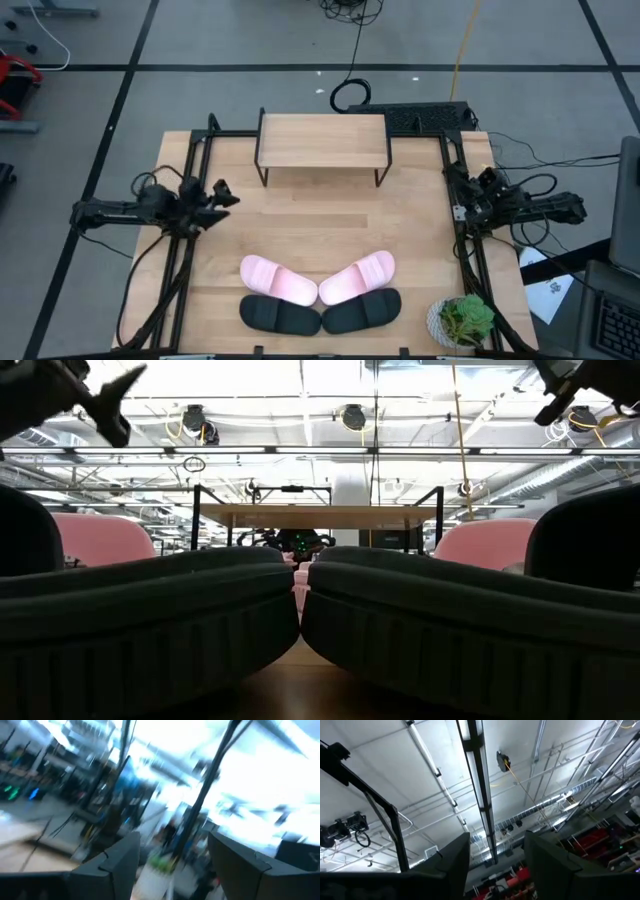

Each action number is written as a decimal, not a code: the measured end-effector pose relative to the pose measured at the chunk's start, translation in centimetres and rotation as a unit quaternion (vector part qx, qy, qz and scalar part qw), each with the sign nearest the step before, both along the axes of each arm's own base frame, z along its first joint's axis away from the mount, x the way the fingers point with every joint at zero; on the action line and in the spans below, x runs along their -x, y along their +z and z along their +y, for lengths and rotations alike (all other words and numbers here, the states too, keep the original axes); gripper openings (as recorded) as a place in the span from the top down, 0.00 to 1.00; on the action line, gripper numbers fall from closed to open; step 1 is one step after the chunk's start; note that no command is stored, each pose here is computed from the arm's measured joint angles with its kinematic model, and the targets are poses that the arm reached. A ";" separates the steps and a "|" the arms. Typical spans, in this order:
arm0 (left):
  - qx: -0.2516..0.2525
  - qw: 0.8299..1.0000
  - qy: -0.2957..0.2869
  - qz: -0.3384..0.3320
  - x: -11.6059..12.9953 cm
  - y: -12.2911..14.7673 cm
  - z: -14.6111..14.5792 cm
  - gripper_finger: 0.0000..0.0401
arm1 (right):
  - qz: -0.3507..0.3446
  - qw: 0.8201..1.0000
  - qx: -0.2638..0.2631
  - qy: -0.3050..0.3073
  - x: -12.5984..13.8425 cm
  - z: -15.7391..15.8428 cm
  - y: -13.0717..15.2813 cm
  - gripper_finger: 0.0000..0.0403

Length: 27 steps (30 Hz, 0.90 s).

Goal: Pick and place slides into the shelf
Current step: Put the left pink slide on the shelf

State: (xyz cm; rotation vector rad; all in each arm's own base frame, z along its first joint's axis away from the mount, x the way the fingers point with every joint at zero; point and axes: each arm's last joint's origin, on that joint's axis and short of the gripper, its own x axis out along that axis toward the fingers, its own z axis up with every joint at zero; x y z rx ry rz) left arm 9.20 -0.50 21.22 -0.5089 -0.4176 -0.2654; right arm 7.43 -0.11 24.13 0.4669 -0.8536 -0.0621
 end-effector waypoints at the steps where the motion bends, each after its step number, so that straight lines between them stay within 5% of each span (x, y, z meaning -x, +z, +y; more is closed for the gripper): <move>1: 0.010 1.000 -0.005 -0.017 0.2 0.3 0.0 0.42 | 0.004 1.000 -0.004 0.004 -0.2 0.0 0.0 0.57; 9: 0.000 0.993 0.001 -0.122 1.3 1.9 0.0 0.42 | 0.023 0.999 0.033 0.023 -1.2 0.3 1.3 0.57; 27: 0.085 0.989 -0.052 -0.106 1.3 2.0 0.0 0.42 | 0.034 0.992 0.098 0.073 -3.4 1.0 5.8 0.57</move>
